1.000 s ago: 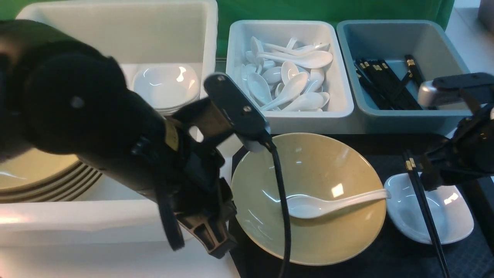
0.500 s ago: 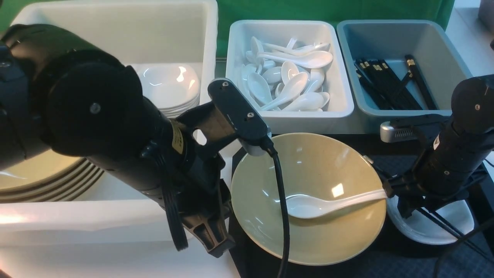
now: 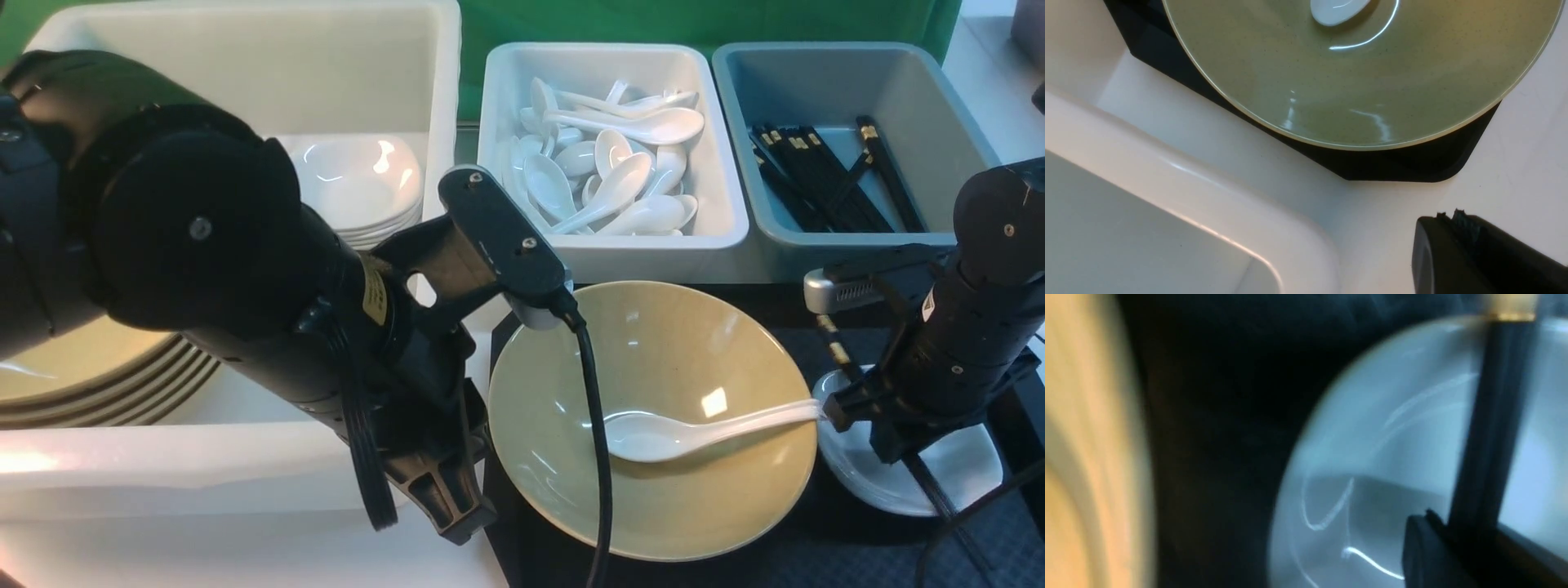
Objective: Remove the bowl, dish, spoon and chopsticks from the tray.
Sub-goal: Use the right arm to grab the chopsticks, then use the right arm to put the chopsticks into the small storage box on the right
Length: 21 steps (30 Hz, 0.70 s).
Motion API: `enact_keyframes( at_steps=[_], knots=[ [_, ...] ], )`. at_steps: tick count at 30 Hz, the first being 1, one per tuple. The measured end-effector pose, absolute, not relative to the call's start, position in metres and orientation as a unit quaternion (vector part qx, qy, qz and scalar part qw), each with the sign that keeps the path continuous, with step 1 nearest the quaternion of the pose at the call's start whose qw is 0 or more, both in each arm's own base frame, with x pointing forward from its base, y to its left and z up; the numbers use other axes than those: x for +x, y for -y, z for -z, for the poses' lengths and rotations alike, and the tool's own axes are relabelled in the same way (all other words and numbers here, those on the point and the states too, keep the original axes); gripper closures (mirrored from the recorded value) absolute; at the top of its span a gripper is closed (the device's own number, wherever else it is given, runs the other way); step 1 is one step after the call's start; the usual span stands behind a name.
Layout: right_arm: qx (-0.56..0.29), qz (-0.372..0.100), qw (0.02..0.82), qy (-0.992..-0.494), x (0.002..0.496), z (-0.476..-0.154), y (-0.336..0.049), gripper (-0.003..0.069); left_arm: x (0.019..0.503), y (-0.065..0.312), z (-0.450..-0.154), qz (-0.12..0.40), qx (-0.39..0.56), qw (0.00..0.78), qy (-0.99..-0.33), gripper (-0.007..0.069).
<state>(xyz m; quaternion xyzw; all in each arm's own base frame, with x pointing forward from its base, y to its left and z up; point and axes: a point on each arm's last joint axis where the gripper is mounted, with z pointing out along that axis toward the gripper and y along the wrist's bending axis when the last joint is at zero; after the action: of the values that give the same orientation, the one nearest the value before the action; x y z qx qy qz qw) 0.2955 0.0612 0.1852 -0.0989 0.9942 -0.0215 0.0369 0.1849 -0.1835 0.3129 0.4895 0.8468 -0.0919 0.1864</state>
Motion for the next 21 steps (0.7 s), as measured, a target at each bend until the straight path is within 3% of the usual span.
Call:
enact_keyframes(
  at_steps=[7,12,16,21],
  knots=[
    [-0.118,0.048,0.069,-0.989,0.282,-0.220,-0.053,0.0513,0.184,0.183,-0.312,0.090,0.491,0.179,-0.848,0.0636],
    [-0.137,0.052,0.143,-0.979,0.271,-0.286,-0.049,0.0513,0.184,0.183,-0.312,0.090,0.491,0.179,-0.848,0.0636],
    [-0.124,0.048,0.238,-0.962,0.299,-0.332,-0.047,0.0513,0.186,0.184,-0.313,0.094,0.484,0.191,-0.849,0.0636],
    [-0.072,0.043,0.330,-0.940,0.366,-0.362,-0.036,0.0513,0.187,0.185,-0.314,0.098,0.474,0.202,-0.851,0.0636]
  ],
)
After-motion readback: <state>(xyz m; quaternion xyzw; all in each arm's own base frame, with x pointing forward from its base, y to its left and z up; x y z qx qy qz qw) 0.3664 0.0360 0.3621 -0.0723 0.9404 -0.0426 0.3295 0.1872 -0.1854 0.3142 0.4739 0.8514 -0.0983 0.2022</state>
